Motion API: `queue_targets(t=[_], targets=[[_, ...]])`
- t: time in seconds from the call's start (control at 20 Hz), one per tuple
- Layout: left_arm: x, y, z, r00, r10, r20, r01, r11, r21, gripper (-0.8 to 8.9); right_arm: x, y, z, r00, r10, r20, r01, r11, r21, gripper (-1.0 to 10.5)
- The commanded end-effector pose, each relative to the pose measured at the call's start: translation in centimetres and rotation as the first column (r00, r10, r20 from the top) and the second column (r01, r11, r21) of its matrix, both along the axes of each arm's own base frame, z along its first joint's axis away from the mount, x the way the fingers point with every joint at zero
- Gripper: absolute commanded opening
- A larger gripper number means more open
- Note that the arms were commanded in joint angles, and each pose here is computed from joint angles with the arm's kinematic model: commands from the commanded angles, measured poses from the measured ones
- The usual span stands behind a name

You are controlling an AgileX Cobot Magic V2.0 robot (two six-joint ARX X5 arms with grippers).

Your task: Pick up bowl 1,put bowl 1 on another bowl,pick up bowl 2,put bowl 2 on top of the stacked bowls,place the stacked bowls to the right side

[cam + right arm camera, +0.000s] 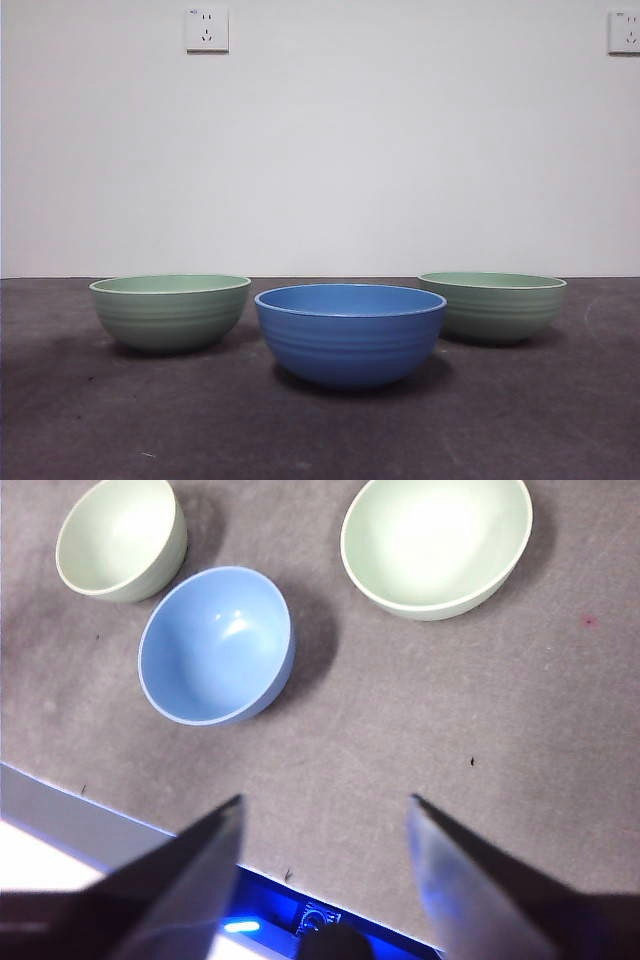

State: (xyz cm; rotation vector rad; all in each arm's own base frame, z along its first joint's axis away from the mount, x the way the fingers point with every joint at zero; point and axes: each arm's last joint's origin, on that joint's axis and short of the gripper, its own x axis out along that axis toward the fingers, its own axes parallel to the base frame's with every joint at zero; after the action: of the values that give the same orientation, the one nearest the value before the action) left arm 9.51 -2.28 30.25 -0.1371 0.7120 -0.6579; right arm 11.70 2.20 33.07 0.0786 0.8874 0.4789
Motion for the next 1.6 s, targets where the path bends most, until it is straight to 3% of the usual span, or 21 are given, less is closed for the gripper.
queue_targets(t=[0.05,0.45,0.8,1.35,1.6], targets=[[0.1,0.0,0.2,1.0,-0.008,0.024,0.008,1.0,0.002,6.88,0.4,0.1,-0.1,1.0,-0.016,-0.022,0.016,1.0,0.012,6.3],[0.2,0.0,0.3,0.999,-0.005,0.034,0.005,1.0,-0.002,6.88,3.0,0.3,-0.7,0.997,-0.051,-0.058,0.053,0.998,0.032,6.3],[0.2,0.0,0.3,0.999,-0.005,0.034,0.005,1.0,-0.002,6.88,7.4,0.7,-2.1,0.993,-0.099,-0.072,0.102,0.994,0.038,6.3],[0.2,0.0,0.3,0.999,-0.005,0.034,0.005,1.0,-0.002,6.88,15.7,1.1,-7.5,0.966,-0.238,-0.095,0.235,0.971,-0.042,6.3],[0.2,0.0,0.3,0.999,-0.005,0.034,0.005,1.0,-0.002,6.88,18.1,1.3,-9.8,0.959,-0.264,-0.106,0.263,0.964,-0.026,5.8]])
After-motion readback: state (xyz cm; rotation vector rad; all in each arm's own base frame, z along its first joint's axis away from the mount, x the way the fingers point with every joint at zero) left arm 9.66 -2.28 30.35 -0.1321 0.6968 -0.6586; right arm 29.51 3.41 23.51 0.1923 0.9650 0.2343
